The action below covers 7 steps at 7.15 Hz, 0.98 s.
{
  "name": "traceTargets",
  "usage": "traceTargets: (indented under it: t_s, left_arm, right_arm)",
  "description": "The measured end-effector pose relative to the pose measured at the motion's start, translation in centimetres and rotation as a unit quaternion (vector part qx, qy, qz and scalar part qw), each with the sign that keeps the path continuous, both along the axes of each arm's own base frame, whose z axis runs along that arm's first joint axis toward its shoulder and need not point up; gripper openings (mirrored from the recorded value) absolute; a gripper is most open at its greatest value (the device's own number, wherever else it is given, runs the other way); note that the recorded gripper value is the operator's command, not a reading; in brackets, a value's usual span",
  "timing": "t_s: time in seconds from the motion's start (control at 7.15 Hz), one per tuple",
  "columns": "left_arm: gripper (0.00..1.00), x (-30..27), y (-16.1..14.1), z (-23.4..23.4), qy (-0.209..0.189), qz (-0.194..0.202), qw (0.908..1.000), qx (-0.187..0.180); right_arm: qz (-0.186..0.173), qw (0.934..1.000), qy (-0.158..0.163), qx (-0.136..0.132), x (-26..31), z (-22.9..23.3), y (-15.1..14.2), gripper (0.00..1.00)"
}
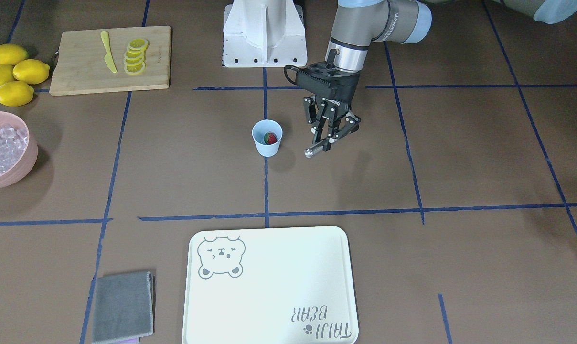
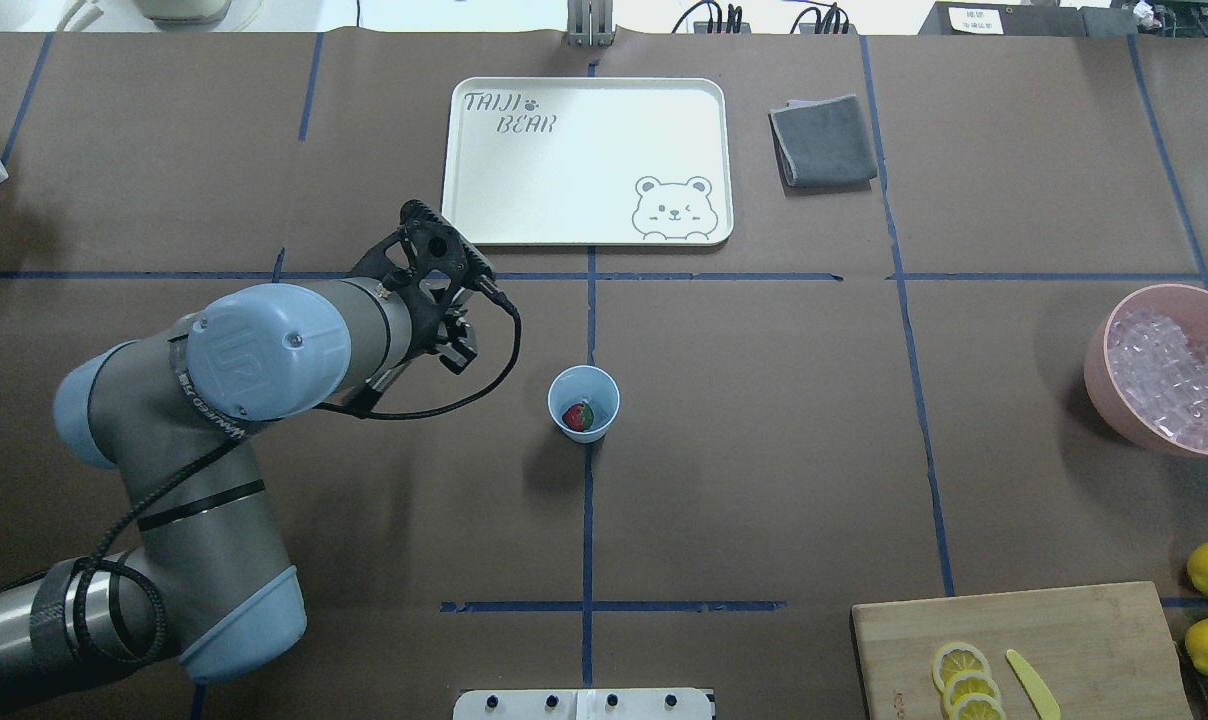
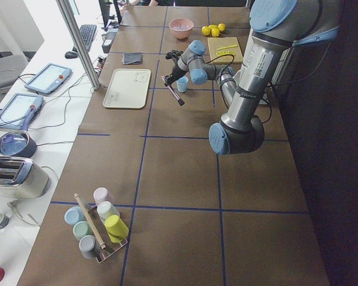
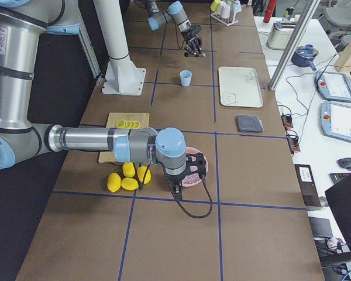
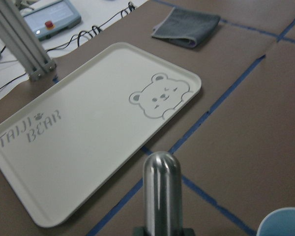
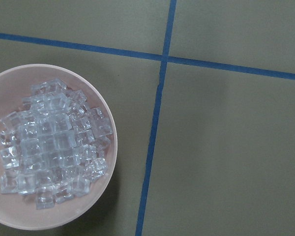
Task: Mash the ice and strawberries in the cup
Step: 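Lift the muddler out of the cup and carry it back, then lay the muddler on the table by the cup rack and open the left gripper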
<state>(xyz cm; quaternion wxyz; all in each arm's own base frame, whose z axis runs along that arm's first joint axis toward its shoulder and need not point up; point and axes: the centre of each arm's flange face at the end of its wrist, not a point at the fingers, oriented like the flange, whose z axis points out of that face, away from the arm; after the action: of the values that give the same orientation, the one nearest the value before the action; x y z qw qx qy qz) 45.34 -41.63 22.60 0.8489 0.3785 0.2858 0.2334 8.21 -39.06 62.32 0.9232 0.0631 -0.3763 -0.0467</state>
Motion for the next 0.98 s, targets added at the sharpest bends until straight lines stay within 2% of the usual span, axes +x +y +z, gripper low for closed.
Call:
traceTargets:
  t_s: [0.14, 0.28, 0.56, 0.7, 0.98]
  left_arm:
    - [0.00, -2.3, -0.8, 2.1, -0.040, -0.010, 0.9987, -0.032]
    - [0.00, -5.7, -2.5, 4.7, -0.057, -0.013, 0.9953, -0.076]
    - [0.03, -14.2, -5.3, 11.6, -0.063, -0.024, 0.9812, -0.181]
    - [0.06, -18.7, -6.2, 15.3, -0.062, -0.047, 0.9705, -0.228]
    - [0.06, -25.3, -6.7, 22.0, -0.035, -0.078, 0.9419, -0.325]
  right_arm:
    - [0.000, 1.0000, 0.000, 0.000, 0.0, 0.0, 0.0, 0.99]
    - [0.000, 1.0000, 0.000, 0.000, 0.0, 0.0, 0.0, 0.99]
    - [0.000, 1.0000, 0.000, 0.001, 0.0, -0.1, 0.0, 0.99]
    - [0.000, 1.0000, 0.000, 0.001, 0.0, -0.1, 0.0, 0.99]
    - [0.000, 1.0000, 0.000, 0.002, 0.0, -0.2, 0.0, 1.00]
